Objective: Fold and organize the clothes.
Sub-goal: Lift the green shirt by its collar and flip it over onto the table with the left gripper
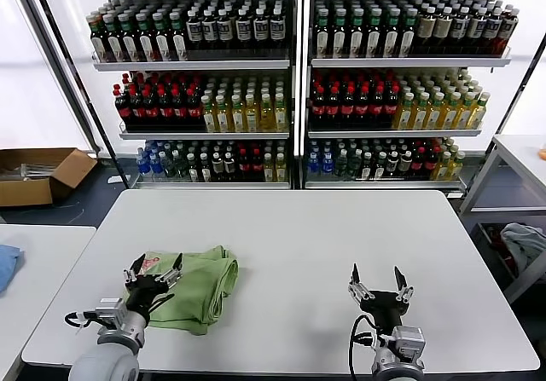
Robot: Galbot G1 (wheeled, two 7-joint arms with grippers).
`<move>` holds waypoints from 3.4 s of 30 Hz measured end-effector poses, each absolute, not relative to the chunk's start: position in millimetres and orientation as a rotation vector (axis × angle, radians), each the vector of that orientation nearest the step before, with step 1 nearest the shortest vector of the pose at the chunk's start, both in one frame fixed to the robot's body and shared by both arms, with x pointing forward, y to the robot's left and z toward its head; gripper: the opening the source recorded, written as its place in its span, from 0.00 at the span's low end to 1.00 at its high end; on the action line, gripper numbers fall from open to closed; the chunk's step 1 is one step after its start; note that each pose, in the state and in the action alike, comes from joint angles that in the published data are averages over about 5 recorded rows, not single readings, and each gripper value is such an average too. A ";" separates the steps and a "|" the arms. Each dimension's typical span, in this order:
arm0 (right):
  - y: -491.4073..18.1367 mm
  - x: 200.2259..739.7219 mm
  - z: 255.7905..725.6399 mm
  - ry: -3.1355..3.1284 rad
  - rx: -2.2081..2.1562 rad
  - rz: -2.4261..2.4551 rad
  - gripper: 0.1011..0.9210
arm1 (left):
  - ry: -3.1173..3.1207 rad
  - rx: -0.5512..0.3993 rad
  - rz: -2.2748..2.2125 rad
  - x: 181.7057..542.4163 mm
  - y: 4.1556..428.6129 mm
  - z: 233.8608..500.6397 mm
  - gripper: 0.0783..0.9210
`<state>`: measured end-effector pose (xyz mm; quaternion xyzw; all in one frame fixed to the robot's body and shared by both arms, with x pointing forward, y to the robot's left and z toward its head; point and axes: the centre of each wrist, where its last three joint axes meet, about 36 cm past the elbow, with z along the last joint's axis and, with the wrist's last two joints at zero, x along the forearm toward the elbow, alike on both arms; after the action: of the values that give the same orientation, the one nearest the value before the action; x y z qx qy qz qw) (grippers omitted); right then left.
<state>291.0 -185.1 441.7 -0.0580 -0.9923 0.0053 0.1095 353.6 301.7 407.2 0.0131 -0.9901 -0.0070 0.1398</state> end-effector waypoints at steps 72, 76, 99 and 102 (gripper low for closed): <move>-181.3 293.5 443.8 -2.934 -0.154 0.016 0.88 | -2.710 0.227 0.028 356.4 429.4 384.0 0.08; -179.0 295.5 443.5 -2.934 -0.147 0.011 0.88 | -2.746 0.336 -0.074 360.2 470.3 411.3 0.08; -185.7 286.1 432.8 -2.904 -0.222 0.022 0.88 | -2.838 -0.121 -0.214 349.0 295.7 435.4 0.08; -185.3 282.6 431.2 -2.898 -0.229 0.023 0.88 | -2.823 -0.227 -0.154 345.5 249.8 423.5 0.08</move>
<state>282.6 -185.3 431.2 -0.0784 -0.9900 0.0078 0.1167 345.5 249.8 423.5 -0.0791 -0.9837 -0.0538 0.1523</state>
